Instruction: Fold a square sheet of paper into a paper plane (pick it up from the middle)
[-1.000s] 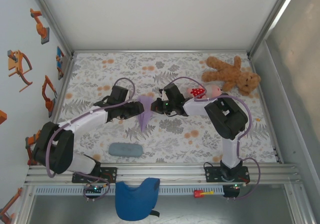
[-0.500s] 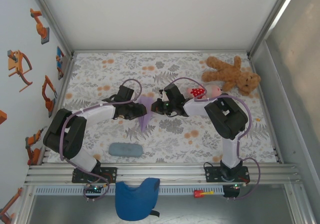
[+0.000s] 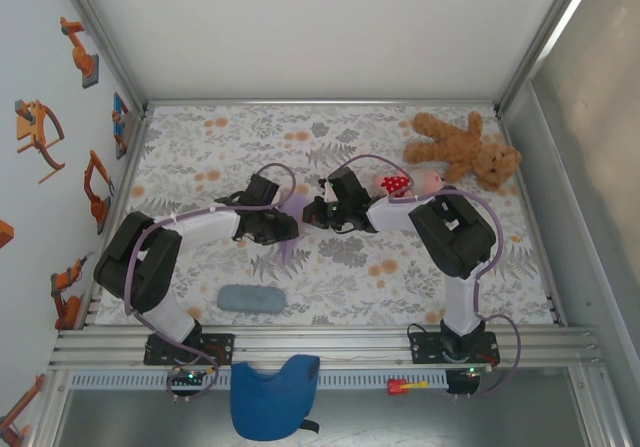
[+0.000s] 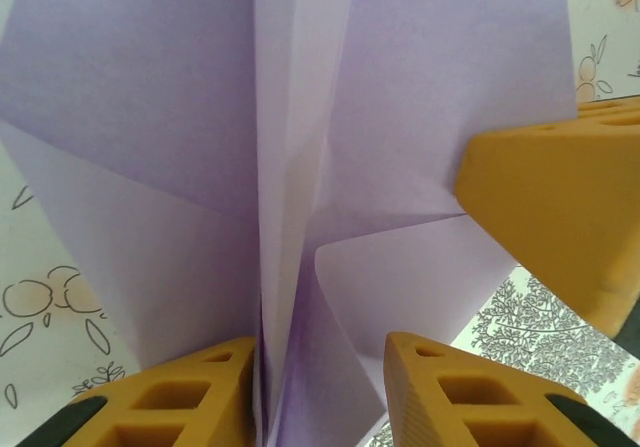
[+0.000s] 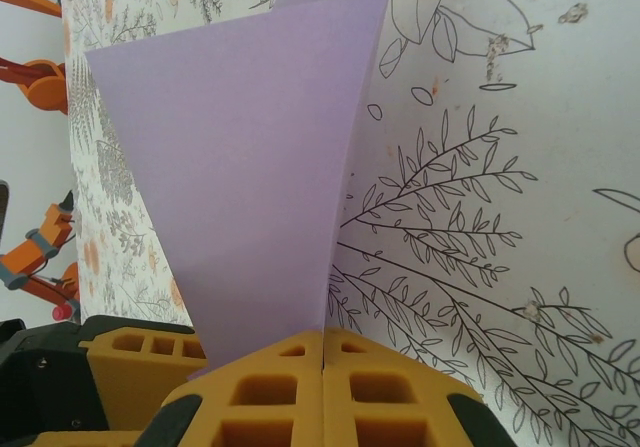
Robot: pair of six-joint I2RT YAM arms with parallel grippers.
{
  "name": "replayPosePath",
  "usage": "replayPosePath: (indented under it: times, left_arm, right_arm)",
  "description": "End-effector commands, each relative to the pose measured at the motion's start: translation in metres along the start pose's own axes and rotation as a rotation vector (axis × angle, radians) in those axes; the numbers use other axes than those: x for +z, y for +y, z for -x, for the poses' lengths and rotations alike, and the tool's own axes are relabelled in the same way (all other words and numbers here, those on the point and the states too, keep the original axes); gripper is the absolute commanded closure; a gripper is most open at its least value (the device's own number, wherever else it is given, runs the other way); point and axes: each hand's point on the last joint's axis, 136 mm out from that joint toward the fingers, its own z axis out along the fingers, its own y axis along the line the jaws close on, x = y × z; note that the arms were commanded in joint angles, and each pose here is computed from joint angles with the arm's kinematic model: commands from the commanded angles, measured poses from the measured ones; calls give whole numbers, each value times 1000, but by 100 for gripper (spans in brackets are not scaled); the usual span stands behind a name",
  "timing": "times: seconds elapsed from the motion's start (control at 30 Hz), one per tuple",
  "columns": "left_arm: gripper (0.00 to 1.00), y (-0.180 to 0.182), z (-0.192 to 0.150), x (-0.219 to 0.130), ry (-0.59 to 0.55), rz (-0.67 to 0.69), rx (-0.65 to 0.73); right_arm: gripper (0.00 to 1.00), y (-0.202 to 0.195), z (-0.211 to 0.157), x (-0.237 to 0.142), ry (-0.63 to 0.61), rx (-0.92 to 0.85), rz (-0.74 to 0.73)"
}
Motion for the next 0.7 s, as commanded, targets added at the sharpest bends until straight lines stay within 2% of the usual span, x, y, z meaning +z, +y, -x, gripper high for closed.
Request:
replayPosePath:
  times: [0.0, 0.43, 0.53, 0.67]
  left_arm:
    - [64, 2, 2, 1, 10, 58, 44]
    - [81, 10, 7, 7, 5, 159, 51]
    - [88, 10, 9, 6, -3, 167, 55]
    - [93, 6, 17, 0, -30, 169, 74]
  right_arm:
    - [100, -2, 1, 1, 3, 6, 8]
    - [100, 3, 2, -4, -6, 2, 10]
    - [92, 4, 7, -14, -33, -10, -14]
    - [75, 2, 16, -40, -103, -46, -89]
